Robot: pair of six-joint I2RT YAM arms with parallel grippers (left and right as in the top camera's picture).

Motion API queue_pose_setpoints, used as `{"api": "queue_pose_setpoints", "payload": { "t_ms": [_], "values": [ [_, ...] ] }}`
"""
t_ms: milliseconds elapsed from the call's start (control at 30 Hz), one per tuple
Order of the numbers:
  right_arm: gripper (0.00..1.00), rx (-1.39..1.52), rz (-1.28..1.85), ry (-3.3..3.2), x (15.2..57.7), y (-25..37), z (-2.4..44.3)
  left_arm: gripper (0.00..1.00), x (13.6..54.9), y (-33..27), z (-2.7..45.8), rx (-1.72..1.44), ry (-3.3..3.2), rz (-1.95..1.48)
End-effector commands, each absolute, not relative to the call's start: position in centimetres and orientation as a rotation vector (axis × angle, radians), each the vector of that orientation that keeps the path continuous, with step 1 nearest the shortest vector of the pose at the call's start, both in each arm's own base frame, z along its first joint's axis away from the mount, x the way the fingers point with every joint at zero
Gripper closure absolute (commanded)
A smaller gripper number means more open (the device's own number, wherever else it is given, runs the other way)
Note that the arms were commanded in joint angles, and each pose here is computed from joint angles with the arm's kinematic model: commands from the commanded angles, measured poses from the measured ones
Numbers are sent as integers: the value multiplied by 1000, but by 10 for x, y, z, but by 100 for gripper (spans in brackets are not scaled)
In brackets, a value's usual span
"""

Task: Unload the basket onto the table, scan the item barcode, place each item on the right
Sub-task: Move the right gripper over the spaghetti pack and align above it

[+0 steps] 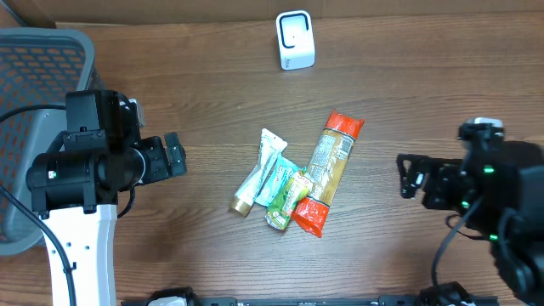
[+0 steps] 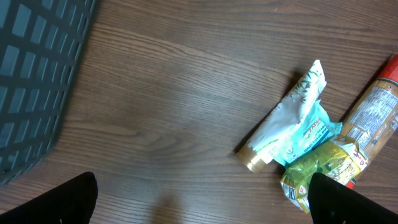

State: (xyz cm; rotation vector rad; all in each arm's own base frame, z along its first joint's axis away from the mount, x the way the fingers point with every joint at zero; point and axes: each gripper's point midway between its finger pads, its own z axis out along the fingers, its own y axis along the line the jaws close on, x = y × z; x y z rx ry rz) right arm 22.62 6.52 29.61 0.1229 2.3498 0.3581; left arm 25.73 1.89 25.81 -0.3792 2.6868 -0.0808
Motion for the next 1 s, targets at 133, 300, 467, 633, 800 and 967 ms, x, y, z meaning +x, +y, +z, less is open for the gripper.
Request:
{"api": "queue_pose_setpoints", "payload": {
  "t_ms": [133, 300, 467, 633, 800, 967],
  "values": [
    [0, 207, 157, 2357, 235, 80, 262, 0, 259, 19, 261, -404, 2671, -90],
    [0, 147, 88, 2392, 242, 103, 246, 0, 259, 19, 261, -404, 2671, -90],
    [0, 128, 90, 2464, 252, 122, 225, 1, 259, 19, 261, -403, 2671, -91],
    [0, 95, 160, 2527, 257, 144, 210, 1, 259, 19, 261, -404, 2671, -91],
    [0, 74, 227, 2534, 257, 154, 211, 0, 259, 19, 261, -403, 2671, -91],
    [0, -47, 309, 2553, 256, 165, 212, 0, 259, 19, 261, -404, 2671, -90]
  ]
}}
